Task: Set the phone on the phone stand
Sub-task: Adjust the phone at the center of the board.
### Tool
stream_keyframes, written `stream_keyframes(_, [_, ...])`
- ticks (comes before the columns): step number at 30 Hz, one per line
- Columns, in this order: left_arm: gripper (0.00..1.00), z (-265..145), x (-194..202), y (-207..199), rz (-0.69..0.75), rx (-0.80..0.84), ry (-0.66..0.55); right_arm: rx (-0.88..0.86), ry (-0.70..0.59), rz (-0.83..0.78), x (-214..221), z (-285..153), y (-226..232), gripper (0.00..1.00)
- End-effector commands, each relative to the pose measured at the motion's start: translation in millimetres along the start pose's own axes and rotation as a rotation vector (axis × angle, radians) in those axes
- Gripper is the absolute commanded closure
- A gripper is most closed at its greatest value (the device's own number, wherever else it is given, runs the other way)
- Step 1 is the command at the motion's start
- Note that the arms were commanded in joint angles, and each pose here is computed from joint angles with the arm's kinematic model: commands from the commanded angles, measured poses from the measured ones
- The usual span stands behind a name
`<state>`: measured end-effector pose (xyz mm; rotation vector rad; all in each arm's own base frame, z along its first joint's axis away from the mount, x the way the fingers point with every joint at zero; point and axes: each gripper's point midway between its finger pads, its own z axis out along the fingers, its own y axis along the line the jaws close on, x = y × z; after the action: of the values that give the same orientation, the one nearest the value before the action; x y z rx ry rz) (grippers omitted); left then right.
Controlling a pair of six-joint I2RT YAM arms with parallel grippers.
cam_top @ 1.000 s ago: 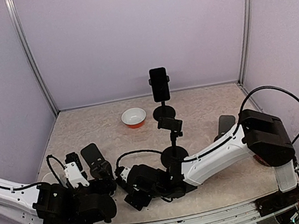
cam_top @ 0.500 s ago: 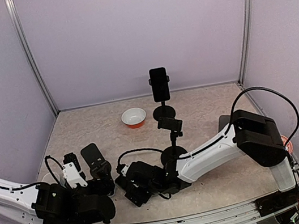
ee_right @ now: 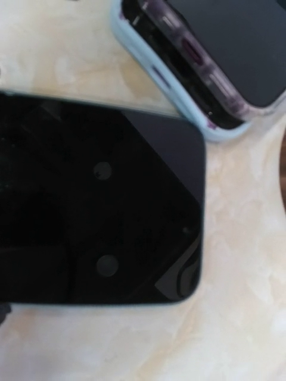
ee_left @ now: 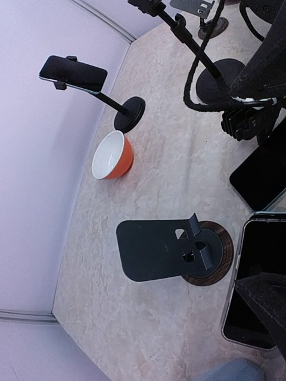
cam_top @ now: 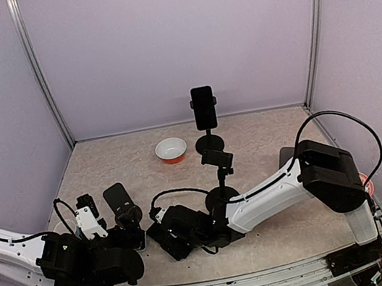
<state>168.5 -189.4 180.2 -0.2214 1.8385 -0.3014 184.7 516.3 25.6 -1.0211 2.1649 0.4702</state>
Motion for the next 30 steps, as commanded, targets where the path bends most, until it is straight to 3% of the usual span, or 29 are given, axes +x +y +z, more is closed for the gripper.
stream_keyframes(1, [0.01, -0.2, -7.0, -0.1, 0.018, -0.006, -0.028, 0.017, 0.002, -0.053, 4.3, -11.2, -9.9, 0.43])
stream_keyframes(12, [0.01, 3.5, -4.0, -9.7, 0.031, 0.003, -0.011, 0.004, -0.099, -0.088, -23.4, -36.7, -4.5, 0.42])
stream_keyframes(16, [0.01, 4.9, 1.2, -10.4, 0.039, 0.005, -0.001, 0.005, -0.065, -0.093, -22.4, -38.1, -3.9, 0.29])
stream_keyframes(22, [0.01, 5.5, 7.4, -9.3, 0.037, 0.006, 0.016, 0.001, 0.089, -0.095, -0.5, -34.8, 3.0, 0.14])
stream_keyframes(30, [0.01, 6.1, 11.9, -7.5, 0.034, 0.005, 0.02, -0.004, 0.158, -0.074, 16.8, -33.9, 6.1, 0.0])
